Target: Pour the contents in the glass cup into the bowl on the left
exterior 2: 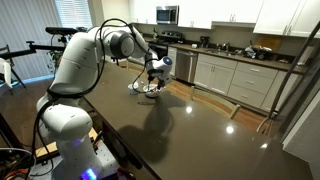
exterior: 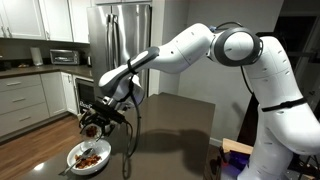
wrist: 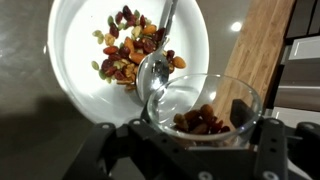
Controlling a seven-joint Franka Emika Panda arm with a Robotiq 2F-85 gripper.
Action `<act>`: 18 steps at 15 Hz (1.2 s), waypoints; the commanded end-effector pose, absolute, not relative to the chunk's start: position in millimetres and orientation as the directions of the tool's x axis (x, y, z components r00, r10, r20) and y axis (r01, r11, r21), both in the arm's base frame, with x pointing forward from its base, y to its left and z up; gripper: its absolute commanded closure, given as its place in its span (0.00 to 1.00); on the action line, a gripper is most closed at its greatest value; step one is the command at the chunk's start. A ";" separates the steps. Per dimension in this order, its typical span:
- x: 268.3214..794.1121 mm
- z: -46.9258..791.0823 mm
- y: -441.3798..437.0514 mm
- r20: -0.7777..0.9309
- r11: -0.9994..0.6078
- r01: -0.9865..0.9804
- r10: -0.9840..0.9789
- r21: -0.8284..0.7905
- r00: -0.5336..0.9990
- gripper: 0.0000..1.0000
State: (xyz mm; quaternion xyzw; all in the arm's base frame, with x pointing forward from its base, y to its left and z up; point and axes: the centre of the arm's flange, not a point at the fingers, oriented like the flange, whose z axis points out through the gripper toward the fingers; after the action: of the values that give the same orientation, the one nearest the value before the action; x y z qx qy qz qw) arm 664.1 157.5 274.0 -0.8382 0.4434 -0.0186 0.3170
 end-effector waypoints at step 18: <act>656.7 274.0 172.1 -0.114 -0.448 -0.631 -0.752 -0.633 0.649 0.22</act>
State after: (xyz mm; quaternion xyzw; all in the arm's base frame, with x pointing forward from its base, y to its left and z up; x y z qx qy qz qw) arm 656.7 172.1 273.9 -0.8460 0.4086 -0.0919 0.3299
